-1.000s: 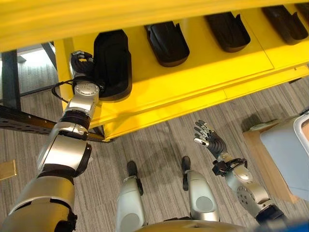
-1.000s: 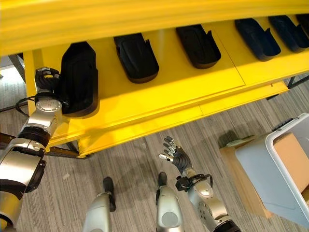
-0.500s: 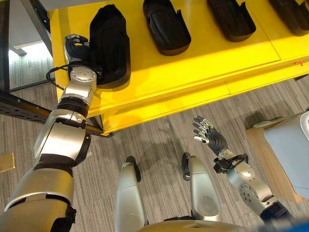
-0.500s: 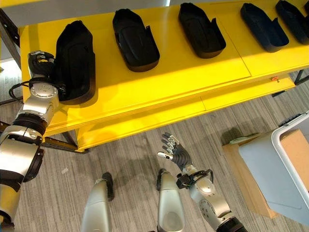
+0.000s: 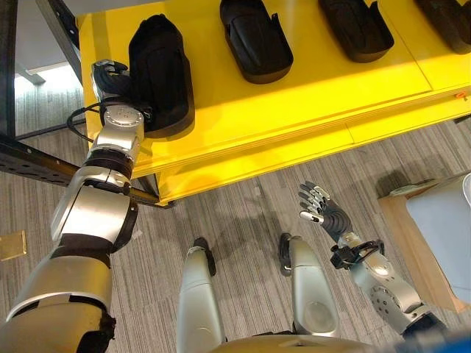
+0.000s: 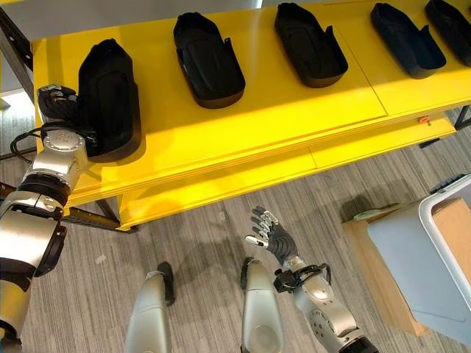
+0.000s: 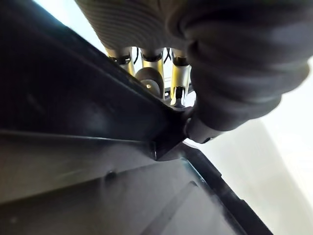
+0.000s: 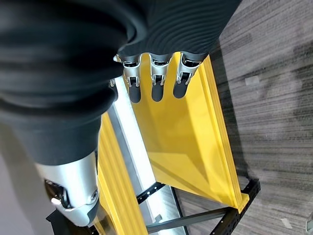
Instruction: Move parts from the plastic box to the shelf.
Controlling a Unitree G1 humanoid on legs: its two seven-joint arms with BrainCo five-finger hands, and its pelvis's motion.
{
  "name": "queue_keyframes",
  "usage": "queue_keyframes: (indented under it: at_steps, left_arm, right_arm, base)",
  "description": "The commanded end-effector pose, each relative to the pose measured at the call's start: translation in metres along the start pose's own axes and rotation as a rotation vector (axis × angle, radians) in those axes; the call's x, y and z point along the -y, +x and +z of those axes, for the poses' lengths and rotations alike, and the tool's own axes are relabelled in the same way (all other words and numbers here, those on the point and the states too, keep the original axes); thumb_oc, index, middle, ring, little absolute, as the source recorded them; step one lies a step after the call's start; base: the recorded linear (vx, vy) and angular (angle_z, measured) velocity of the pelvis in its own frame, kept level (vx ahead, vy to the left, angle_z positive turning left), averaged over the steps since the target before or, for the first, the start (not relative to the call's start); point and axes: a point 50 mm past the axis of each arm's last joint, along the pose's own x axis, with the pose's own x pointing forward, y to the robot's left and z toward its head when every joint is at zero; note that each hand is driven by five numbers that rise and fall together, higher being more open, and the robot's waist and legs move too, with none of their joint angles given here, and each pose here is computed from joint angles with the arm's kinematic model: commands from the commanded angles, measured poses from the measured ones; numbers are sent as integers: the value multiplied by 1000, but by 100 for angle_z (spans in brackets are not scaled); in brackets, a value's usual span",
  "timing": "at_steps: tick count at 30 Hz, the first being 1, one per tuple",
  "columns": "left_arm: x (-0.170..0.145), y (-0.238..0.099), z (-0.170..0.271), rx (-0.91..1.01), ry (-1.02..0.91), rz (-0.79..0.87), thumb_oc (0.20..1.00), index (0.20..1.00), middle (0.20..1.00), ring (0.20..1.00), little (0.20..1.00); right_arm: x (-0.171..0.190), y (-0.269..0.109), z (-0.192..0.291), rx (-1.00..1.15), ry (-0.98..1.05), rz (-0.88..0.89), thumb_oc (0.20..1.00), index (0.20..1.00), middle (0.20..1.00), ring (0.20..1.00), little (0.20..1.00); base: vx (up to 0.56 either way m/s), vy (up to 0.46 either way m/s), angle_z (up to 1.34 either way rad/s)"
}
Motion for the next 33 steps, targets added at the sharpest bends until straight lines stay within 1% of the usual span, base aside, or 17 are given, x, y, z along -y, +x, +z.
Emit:
queue_keyframes:
  at_steps: [1,7,13,19,20,25,26,33]
  left_arm:
    - [-36,18,49,128,-77,136,200,200,200,200,200]
    - [-48,23,58,149,-27,176,200,200,200,200,200]
    - [-53,24,64,171,-3,196,200,200,200,200,200]
    - [-61,26,69,205,106,221,200,200,200,200,200]
    - [-61,26,66,183,73,220,200,200,200,200,200]
    - [-61,26,68,183,77,222,200,200,200,200,200]
    - [-61,27,69,186,87,224,1000,1000,1000,1000,1000]
    - [-62,27,69,173,53,221,1000,1000,1000,1000,1000]
  right_arm:
    - [0,-4,12,91,41,-3,1000,1000,1000,1000,1000]
    - [2,-6,13,96,44,-11,1000,1000,1000,1000,1000]
    - [3,-7,13,97,48,-15,1000,1000,1000,1000,1000]
    - [3,-9,14,97,49,-5,1000,1000,1000,1000,1000]
    - [3,-10,14,96,49,-3,1000,1000,1000,1000,1000]
    - [5,-12,14,88,36,0,1000,1000,1000,1000,1000]
    - [6,-13,13,81,33,0,1000,1000,1000,1000,1000]
    - [11,-17,14,75,12,-2,1000,1000,1000,1000,1000]
  base:
    - [0,0,0]
    - [24,6,-1]
    - [0,0,0]
    - [0,0,0]
    - [0,0,0]
    - [0,0,0]
    - [0,0,0]
    - [0,0,0]
